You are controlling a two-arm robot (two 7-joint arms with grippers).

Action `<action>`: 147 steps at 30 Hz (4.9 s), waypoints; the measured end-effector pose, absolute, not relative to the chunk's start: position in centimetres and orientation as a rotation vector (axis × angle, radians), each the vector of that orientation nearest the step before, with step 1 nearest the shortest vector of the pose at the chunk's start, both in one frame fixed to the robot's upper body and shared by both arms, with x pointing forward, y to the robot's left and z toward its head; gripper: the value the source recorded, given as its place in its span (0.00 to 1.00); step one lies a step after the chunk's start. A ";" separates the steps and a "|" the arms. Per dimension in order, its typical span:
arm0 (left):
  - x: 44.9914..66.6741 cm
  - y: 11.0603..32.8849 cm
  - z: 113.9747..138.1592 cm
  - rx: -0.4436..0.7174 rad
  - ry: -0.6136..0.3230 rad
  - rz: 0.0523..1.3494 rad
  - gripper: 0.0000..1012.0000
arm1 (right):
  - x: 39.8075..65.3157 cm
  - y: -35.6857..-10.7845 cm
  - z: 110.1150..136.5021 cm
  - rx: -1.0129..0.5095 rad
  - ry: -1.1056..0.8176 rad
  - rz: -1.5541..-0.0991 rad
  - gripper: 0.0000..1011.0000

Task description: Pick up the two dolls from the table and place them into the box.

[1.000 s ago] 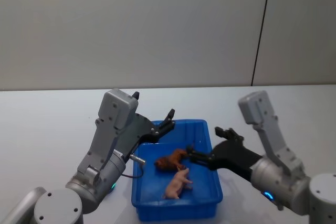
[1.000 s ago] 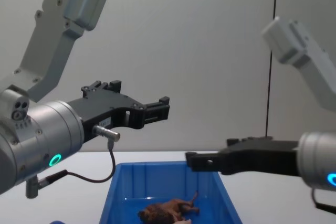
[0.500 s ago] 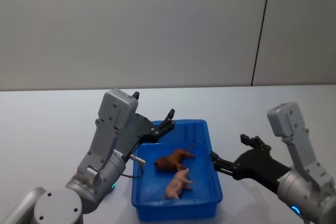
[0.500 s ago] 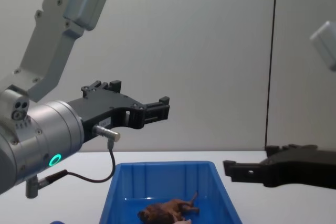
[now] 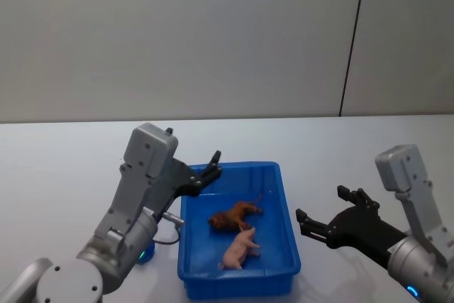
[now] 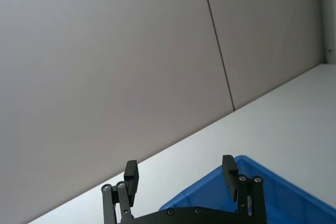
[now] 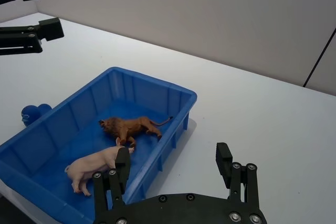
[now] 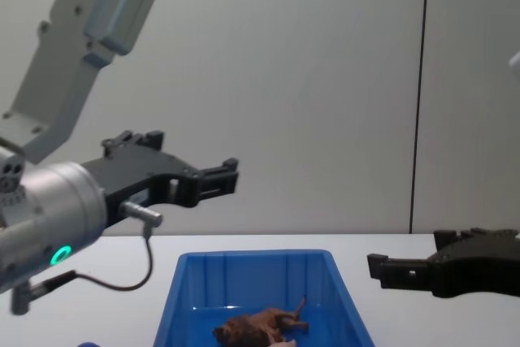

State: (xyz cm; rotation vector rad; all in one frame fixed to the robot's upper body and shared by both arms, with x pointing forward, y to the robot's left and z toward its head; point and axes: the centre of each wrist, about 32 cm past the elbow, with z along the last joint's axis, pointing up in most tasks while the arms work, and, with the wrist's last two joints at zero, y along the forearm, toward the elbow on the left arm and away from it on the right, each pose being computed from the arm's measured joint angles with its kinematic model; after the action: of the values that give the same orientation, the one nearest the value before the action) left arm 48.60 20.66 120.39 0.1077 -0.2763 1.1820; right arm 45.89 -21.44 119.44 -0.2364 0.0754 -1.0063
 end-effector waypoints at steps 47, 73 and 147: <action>46.2 27.7 114.9 0.361 -0.081 1.275 0.99 | 45.4 -21.9 119.4 -0.239 0.073 -1.016 0.99; 46.7 28.6 112.3 0.334 0.046 1.208 0.99 | 45.4 -21.9 119.4 -0.239 0.073 -1.016 0.99; 49.0 25.9 115.8 0.206 -0.189 1.127 0.36 | 45.4 -21.9 119.4 -0.240 0.073 -1.016 0.99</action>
State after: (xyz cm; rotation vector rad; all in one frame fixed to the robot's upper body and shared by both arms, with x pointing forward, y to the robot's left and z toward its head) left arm 49.02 25.89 115.84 0.2061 -0.1893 1.1268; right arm 45.44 -21.90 119.39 -0.2396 0.0735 -1.0163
